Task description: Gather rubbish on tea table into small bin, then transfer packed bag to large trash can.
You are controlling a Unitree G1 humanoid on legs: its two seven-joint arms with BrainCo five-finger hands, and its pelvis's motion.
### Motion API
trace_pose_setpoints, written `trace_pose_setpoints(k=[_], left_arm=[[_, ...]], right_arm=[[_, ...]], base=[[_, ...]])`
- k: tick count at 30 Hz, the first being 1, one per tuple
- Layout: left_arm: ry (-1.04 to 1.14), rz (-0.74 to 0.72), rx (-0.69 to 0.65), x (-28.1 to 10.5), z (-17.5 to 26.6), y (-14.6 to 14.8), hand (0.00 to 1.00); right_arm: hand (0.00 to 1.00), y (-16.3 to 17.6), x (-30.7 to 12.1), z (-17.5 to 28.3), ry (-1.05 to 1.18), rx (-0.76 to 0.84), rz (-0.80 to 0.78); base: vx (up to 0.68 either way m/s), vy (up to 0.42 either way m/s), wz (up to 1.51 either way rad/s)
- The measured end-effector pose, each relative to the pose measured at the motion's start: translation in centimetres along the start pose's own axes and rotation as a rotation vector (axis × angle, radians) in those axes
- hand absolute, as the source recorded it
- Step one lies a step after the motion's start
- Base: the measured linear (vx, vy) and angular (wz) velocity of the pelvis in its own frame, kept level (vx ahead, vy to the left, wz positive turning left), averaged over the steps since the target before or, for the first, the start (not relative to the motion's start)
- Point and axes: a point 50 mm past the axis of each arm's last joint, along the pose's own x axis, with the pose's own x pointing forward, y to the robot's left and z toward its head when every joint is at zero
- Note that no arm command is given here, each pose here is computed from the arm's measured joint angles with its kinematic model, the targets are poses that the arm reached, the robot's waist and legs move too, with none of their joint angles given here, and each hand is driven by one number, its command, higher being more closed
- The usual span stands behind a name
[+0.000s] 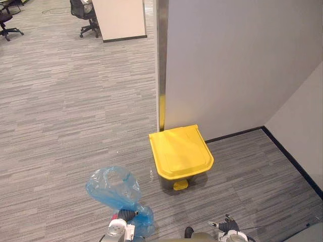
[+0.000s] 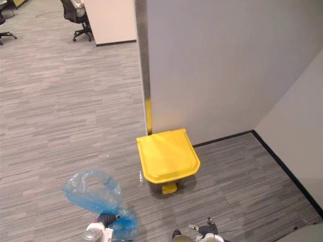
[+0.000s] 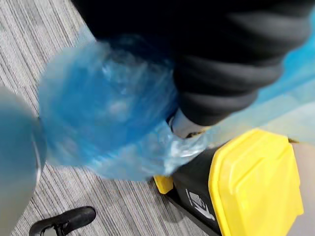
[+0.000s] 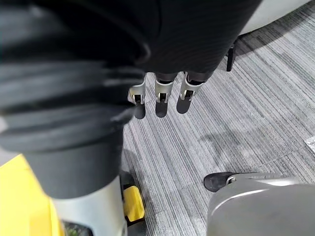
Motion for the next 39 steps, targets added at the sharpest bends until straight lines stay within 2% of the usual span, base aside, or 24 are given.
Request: trace_pose_setpoints(k=[13,17,20,23,29,35,39], left_arm=[[-0.025,0.026,0.021,0.3,1.0,1.1,1.00],[-0.066,0.037,0.013,0.8,2.6,1.4,1.00],[-0.105,0.028,-0.001,1.1,4.0,0.9,1.00],[-0.169,-0.008,-0.050,1.5,6.3,-0.9,1.00],[-0.198,-0.012,-0.041,1.5,7.1,-0.7,1.00],[-0.206,-0.017,-0.026,1.5,7.1,-1.0,1.00],[-0.219,-0.011,-0.020,1.6,7.5,-0.7,1.00]], right_arm=[[0.00,0.7,0.4,2.1,-0.048,0.038,0.014],[0.00,1.5,0.2,2.8,-0.078,0.057,0.029],[0.00,1.6,0.2,2.5,-0.066,0.063,0.022],[0.00,0.7,0.4,4.5,-0.131,0.098,-0.011],[0.00,0.9,0.2,4.9,-0.156,0.100,0.003],[0.00,2.3,0.2,6.2,-0.207,-0.048,0.062],[0.00,4.7,0.0,9.3,-0.291,-0.139,0.139]], base=[[0.06,0.047,-0.07],[0.16,0.000,-0.21],[0.30,-0.160,-0.05],[0.32,-0.167,0.13],[0.23,-0.153,0.26],[0.15,-0.115,0.24],[0.07,-0.081,0.41]])
